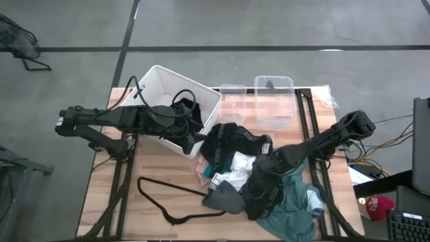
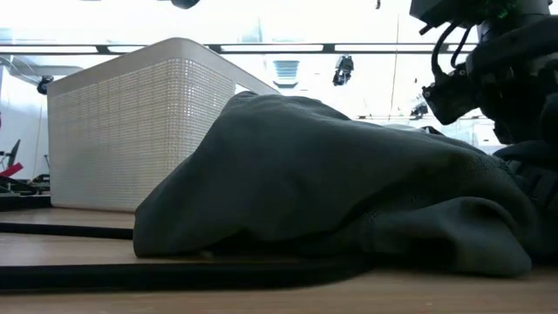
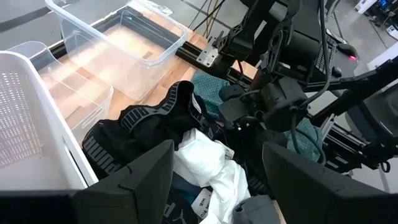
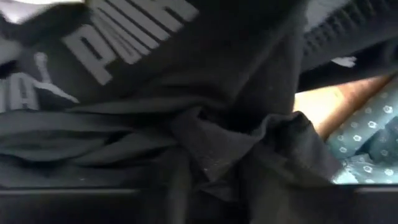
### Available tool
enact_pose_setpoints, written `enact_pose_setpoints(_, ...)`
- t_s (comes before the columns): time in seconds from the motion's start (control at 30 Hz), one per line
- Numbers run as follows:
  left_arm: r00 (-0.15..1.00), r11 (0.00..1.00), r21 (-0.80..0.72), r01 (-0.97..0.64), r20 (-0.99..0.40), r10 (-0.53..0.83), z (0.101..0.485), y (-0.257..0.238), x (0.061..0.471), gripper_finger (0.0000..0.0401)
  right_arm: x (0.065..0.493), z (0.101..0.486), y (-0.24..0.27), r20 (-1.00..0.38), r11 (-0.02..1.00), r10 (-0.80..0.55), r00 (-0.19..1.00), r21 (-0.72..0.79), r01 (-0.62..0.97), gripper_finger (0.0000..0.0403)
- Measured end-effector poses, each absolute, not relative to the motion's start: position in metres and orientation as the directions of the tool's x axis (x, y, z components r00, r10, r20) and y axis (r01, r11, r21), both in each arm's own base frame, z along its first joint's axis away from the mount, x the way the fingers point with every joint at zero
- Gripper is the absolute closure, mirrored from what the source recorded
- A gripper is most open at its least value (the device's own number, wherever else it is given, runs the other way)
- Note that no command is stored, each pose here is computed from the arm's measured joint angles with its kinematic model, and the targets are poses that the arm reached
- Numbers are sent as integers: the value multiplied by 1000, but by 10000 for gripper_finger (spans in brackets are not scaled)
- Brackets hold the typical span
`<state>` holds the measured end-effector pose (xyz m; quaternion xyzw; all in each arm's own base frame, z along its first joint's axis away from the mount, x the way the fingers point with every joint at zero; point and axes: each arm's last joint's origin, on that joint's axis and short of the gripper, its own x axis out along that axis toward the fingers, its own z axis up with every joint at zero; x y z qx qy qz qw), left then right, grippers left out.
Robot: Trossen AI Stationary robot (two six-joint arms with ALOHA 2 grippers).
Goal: Pick & Place Cloths
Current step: Put the black underwear into the right transparent bin
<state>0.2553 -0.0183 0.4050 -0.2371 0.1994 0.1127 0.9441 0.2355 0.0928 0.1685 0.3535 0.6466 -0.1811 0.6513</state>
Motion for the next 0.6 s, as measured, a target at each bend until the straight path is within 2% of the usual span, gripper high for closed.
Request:
enact_pose_setpoints(0.07,895,861,-401,-312,-429,124,405,-18,255,151,237,169,93,-967,685,229,116,244,686,359)
enact_pose_setpoints(0.13,895,861,-401,-312,-429,124,405,-18,255,151,239,170,94,-962,682,239,133,264,682,382)
enact_pose_setpoints(0.4,895,861,-401,-312,-428,125,405,-18,256,151,257,196,100,-930,678,281,236,366,638,393)
enact_pose_setpoints(0.6,895,861,-400,-315,-427,130,405,-18,256,151,274,232,98,-915,701,232,330,393,595,393)
